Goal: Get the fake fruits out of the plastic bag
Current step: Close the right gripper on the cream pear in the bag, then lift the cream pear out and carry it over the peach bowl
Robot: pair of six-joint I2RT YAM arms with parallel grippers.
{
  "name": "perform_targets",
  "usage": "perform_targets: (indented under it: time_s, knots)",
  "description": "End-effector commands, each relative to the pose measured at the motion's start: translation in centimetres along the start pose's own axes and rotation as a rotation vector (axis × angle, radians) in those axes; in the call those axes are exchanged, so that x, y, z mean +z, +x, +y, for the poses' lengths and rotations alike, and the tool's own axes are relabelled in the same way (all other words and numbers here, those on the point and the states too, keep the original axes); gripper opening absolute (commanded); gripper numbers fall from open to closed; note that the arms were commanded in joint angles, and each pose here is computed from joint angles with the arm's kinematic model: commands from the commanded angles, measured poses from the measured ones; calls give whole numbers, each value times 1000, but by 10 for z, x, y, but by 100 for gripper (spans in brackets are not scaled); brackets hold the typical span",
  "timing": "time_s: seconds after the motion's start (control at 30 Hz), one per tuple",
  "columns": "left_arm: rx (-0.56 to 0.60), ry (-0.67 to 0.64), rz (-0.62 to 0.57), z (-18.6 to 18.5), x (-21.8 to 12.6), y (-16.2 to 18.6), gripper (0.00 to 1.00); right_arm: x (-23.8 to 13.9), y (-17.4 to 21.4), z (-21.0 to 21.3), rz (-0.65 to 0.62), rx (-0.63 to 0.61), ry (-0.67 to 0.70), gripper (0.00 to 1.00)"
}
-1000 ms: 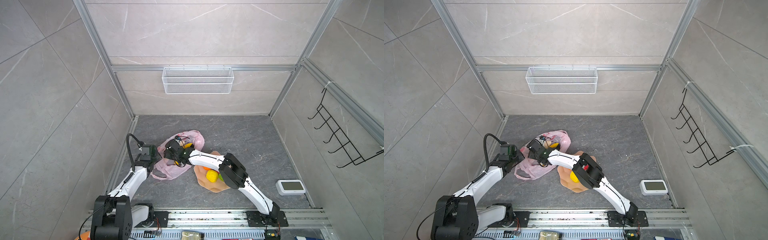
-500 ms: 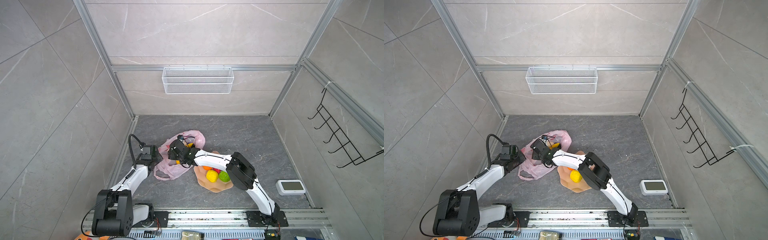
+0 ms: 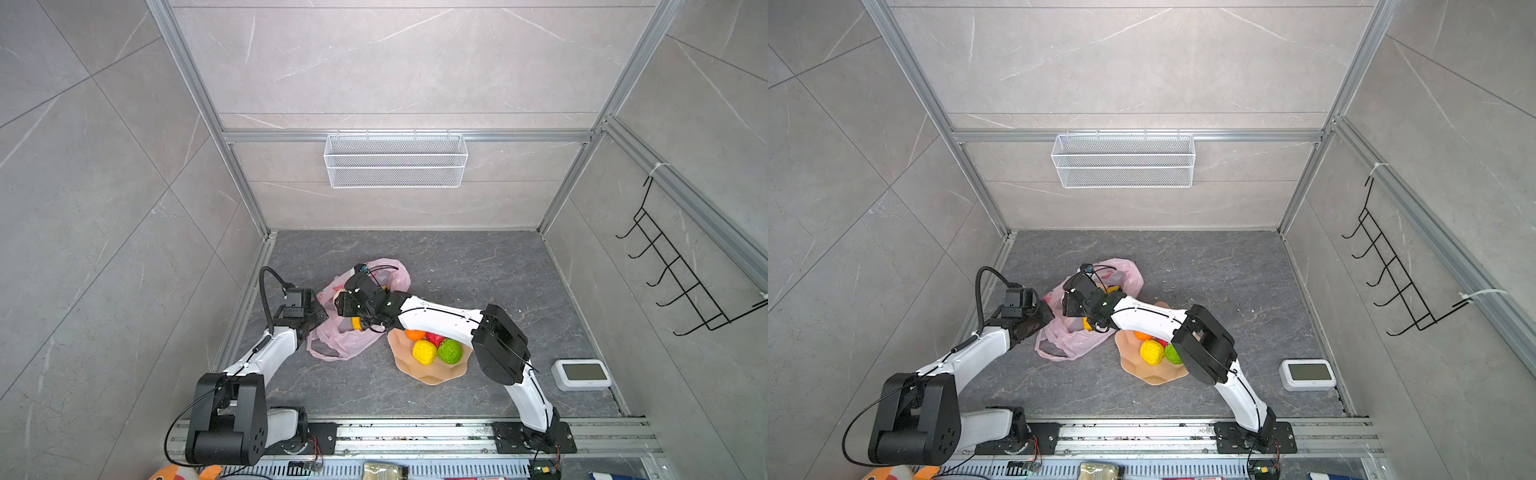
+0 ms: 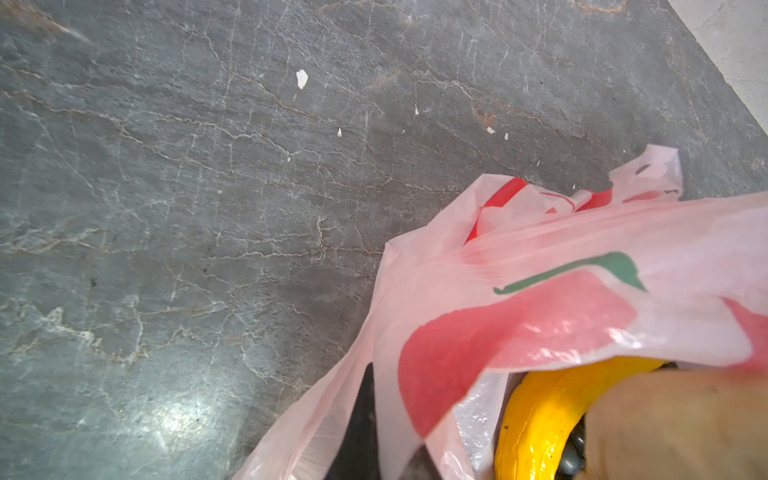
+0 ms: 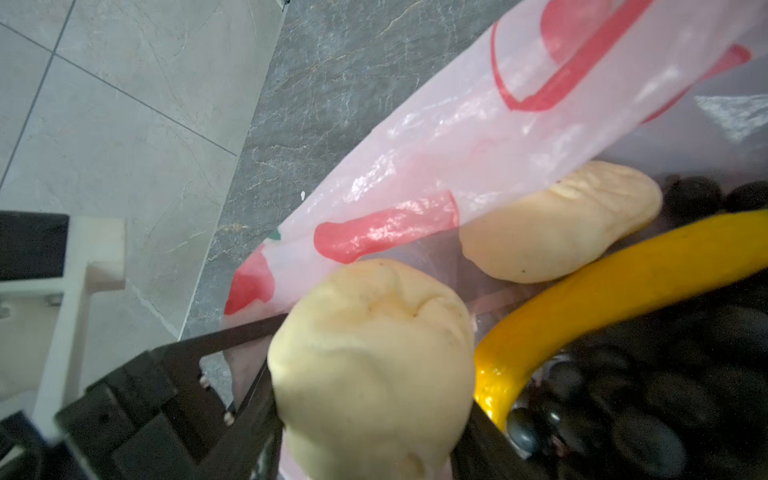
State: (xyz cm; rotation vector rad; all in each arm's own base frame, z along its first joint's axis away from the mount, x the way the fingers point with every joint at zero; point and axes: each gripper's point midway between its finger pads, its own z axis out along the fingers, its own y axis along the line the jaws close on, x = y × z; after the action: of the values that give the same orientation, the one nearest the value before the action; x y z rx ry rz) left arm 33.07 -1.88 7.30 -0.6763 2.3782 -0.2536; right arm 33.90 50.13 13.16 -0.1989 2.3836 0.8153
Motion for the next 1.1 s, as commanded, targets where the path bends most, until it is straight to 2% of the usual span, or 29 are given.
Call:
perform_targets:
  time_s: [0.0,0.37,0.67,0.83,1.07]
  knots:
    - [19,38,-41,-13,-6,-17,0,-33,-7,7,11,-35,-28,58]
    - [18,26,-43,-10,-6,-17,0,-111,14,-33,60,-88,62,59]
    - [17,26,-37,-10,-4,-16,0,-154,60,-73,210,-73,146,57]
    - [17,20,-37,-9,-3,-16,0,-171,84,-87,266,-34,188,57]
    - [17,20,-33,-9,-2,-15,0,-177,123,-101,333,80,207,57]
